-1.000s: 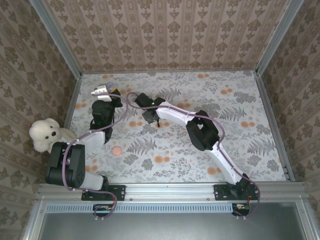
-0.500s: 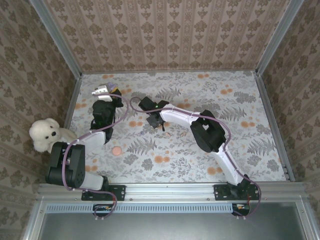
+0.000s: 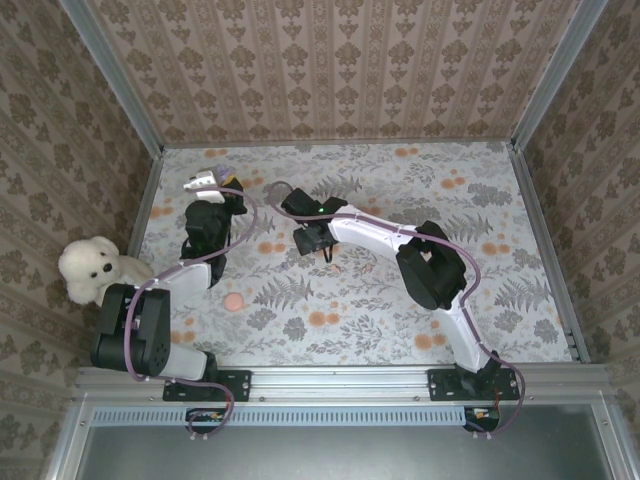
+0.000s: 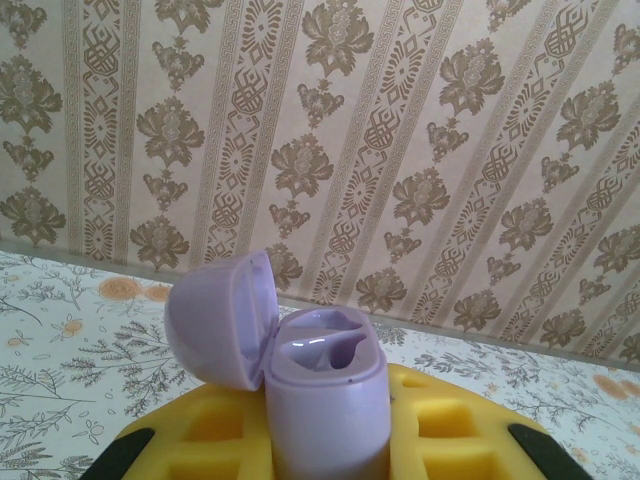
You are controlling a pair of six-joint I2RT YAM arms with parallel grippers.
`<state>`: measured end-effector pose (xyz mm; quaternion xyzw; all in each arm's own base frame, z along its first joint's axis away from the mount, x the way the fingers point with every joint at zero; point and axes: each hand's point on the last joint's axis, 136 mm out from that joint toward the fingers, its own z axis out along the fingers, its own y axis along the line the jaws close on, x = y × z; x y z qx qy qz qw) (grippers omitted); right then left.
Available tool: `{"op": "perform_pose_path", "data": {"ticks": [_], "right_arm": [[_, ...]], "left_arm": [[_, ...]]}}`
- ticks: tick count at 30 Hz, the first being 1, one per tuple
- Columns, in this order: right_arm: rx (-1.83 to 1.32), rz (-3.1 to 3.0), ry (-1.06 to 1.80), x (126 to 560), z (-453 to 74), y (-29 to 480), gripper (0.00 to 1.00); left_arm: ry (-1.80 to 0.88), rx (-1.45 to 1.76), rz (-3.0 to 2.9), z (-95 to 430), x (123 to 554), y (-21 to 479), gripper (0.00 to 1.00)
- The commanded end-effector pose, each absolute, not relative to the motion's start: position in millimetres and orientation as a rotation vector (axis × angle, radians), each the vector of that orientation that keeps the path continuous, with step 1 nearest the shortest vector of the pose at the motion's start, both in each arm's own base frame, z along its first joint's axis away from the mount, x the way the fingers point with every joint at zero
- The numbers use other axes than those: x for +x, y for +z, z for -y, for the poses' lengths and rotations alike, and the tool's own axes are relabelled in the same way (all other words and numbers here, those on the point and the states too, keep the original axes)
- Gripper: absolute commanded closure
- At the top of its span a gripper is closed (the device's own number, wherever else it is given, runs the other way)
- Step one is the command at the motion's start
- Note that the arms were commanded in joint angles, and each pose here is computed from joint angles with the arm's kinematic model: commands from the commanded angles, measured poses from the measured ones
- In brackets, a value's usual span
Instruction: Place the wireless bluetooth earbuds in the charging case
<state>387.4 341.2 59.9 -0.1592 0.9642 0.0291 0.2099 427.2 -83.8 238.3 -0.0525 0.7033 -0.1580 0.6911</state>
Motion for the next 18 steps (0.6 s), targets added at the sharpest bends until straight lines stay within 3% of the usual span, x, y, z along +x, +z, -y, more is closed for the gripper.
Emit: {"op": "perform_pose_path", "data": {"ticks": [1, 8, 18], "right_arm": [[-0.168, -2.765, 0.155, 377.3, -338.6, 56.4, 0.44], [0.227, -2.766, 0.170, 375.6, -326.6, 41.7, 0.46], [0.340, -2.776, 0.146, 377.6, -323.4, 25.6, 0.53]], "left_arm": [[-0.374, -0.125, -1.542, 86.7, 429.6, 251.0, 1.00], [-0.378, -0.126, -1.538, 87.1, 428.7, 251.7, 1.00], [-0.380, -0.126, -1.532, 87.4, 428.5, 252.4, 1.00]]}}
